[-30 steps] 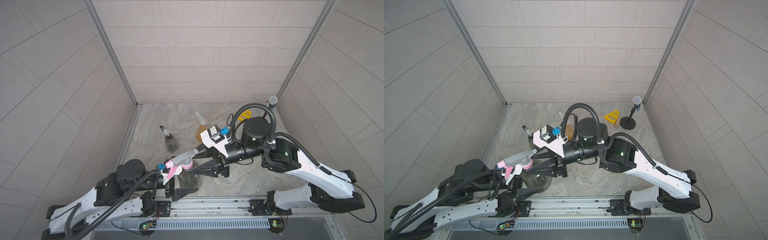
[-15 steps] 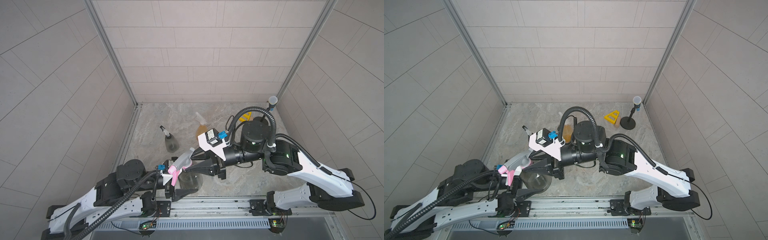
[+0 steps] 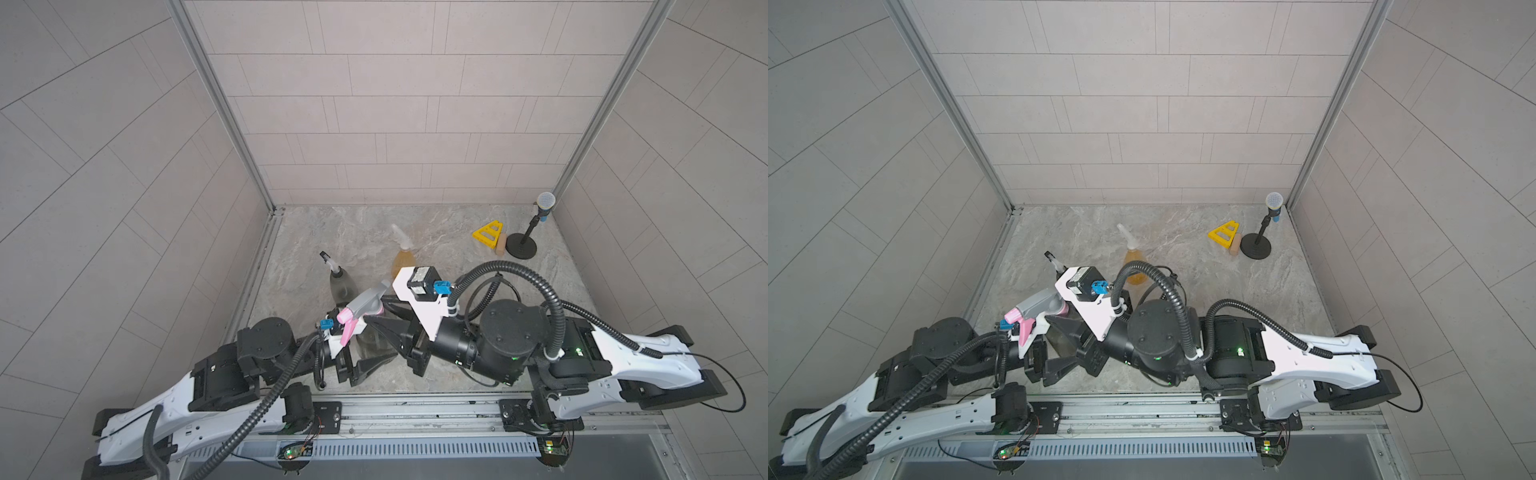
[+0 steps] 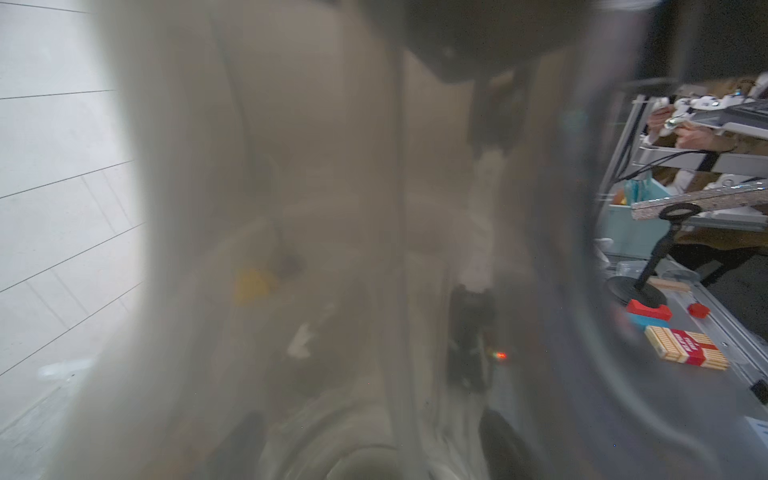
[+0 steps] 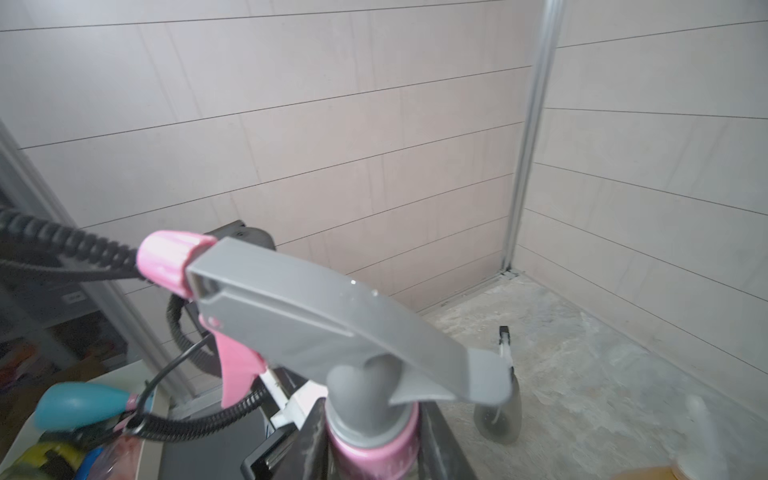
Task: Attach spray nozzles to spray bottles
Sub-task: Screw the spray nozzle on the spray bottle.
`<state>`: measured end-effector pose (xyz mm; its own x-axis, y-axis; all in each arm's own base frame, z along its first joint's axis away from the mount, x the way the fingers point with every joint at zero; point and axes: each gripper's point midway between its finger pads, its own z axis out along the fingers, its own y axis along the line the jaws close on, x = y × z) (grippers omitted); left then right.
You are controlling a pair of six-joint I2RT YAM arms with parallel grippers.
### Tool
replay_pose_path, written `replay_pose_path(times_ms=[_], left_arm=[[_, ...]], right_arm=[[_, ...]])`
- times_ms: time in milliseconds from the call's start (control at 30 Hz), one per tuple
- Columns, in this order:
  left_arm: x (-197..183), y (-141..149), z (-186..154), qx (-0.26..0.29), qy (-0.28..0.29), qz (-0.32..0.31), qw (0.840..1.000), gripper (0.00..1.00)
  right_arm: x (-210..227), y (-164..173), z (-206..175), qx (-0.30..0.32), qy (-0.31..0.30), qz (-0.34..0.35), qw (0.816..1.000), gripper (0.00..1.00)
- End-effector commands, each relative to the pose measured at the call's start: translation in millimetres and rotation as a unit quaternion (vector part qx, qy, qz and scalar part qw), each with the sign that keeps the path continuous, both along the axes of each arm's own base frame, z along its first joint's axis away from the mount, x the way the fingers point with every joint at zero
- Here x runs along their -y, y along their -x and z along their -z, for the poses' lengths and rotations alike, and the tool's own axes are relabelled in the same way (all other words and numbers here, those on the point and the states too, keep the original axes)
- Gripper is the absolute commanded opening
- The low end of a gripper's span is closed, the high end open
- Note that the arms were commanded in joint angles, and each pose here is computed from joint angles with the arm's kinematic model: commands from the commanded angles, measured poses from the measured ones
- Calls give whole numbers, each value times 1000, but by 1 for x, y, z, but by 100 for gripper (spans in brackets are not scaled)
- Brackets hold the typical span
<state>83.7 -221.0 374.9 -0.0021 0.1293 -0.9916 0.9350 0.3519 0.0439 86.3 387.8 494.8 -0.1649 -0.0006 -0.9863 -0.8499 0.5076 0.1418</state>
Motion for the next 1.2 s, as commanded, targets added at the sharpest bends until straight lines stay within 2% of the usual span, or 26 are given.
replay_pose_path(times_ms=[0,167,300,400,467,567,767,1000,1167], left_arm=[[-4,-25,-15,16,21,-69,997,0],[-7,-19,-16,13,26,-58,998,0],[-7,-12,-17,11,29,-37,999,0],[-4,-3,-16,7,31,-9,999,0],[-1,6,-16,5,32,17,999,0],[1,18,-18,0,38,50,998,0],[2,36,-19,-14,41,100,994,0],[4,42,-17,-21,36,117,992,0],[5,43,-14,-24,32,121,992,0]], right_arm=[[-9,3,14,-33,-3,26,999,32],[20,15,-4,5,-12,-26,1000,45],[50,32,-16,20,-26,-115,993,55],[60,37,-22,6,-41,-198,979,57],[60,45,-26,8,-43,-262,964,59],[57,42,-28,12,-37,-296,954,60],[44,39,-30,10,-31,-331,943,60],[24,37,-24,1,-21,-339,940,53],[20,38,-32,4,-38,-344,938,49]])
